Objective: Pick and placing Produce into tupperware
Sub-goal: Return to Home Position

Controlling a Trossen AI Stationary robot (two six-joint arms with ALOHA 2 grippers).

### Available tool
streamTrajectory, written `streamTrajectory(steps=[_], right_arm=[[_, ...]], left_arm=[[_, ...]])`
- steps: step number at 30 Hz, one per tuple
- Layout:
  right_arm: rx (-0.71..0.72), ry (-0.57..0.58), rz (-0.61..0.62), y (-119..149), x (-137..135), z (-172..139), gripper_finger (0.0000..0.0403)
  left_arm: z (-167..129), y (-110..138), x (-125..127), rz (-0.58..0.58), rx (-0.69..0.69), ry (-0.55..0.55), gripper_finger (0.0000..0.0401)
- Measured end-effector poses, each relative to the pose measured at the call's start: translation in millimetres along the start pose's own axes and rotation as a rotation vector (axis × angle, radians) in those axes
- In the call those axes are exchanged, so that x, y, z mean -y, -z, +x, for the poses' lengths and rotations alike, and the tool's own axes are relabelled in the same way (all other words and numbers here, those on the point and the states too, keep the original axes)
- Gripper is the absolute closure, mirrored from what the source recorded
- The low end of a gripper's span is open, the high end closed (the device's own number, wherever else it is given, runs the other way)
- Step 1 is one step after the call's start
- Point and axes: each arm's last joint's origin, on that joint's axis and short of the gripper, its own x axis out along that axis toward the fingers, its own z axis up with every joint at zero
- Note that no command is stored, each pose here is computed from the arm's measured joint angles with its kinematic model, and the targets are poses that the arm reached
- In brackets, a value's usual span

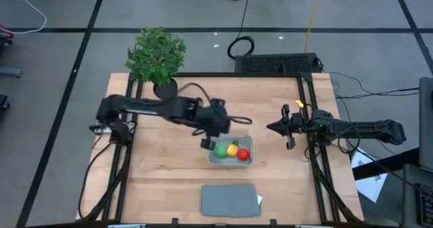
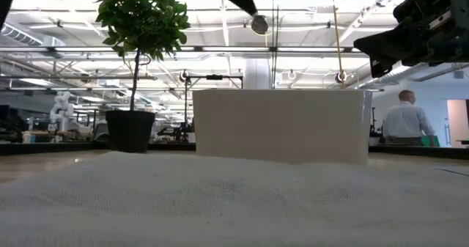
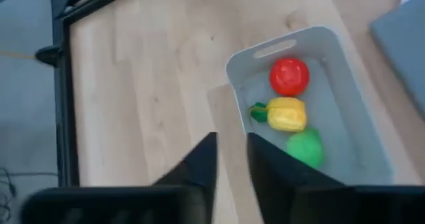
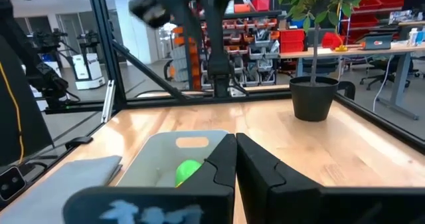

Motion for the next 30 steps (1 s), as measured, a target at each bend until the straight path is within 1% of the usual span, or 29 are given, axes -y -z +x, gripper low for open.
streamTrajectory(steps=[2, 4, 6, 8, 11, 15, 18, 21, 23, 25, 28, 30], right_arm=[[-0.001, -0.001, -0.001, 0, 0, 0, 0.0403], [0.003, -0.002, -0.002, 0, 0, 0, 0.0403], [0.002, -0.002, -0.002, 0, 0, 0, 0.0403], [0.003, -0.002, -0.002, 0, 0, 0, 0.0403], [0.002, -0.002, -0.001, 0, 0, 0, 0.0403], [-0.002, -0.002, 0.002, 0, 0, 0, 0.0403], [-0.002, -0.004, 0.002, 0, 0, 0, 0.0403], [-0.002, -0.004, 0.002, 0, 0, 0, 0.0403], [-0.002, -0.005, 0.002, 0, 0, 0, 0.0403], [-0.002, -0.005, 0.002, 0, 0, 0, 0.0403], [-0.002, -0.005, 0.002, 0, 0, 0, 0.0403], [-0.002, -0.005, 0.002, 0, 0, 0, 0.0403]], left_arm=[[-22, 2, 1, -0.021, 0.019, 0.001, 0.0348], [-43, 1, 6, -0.017, 0.055, 0.002, 0.0379], [-61, 2, 12, -0.008, 0.08, -0.022, 0.0395], [-79, 2, 19, 0.009, 0.104, -0.056, 0.0393], [-98, 5, 30, 0.036, 0.099, -0.113, 0.039], [-121, 16, 38, 0.017, 0.063, -0.158, 0.0398], [-129, 28, 38, -0.017, 0.052, -0.191, 0.0397], [-127, 45, 34, -0.042, 0.078, -0.221, 0.0397], [-124, 60, 30, -0.071, 0.124, -0.24, 0.0399], [-120, 74, 25, -0.099, 0.207, -0.239, 0.0399], [-119, 94, 22, -0.118, 0.377, -0.211, 0.0397], [-124, 104, 22, -0.129, 0.517, -0.193, 0.0398]])
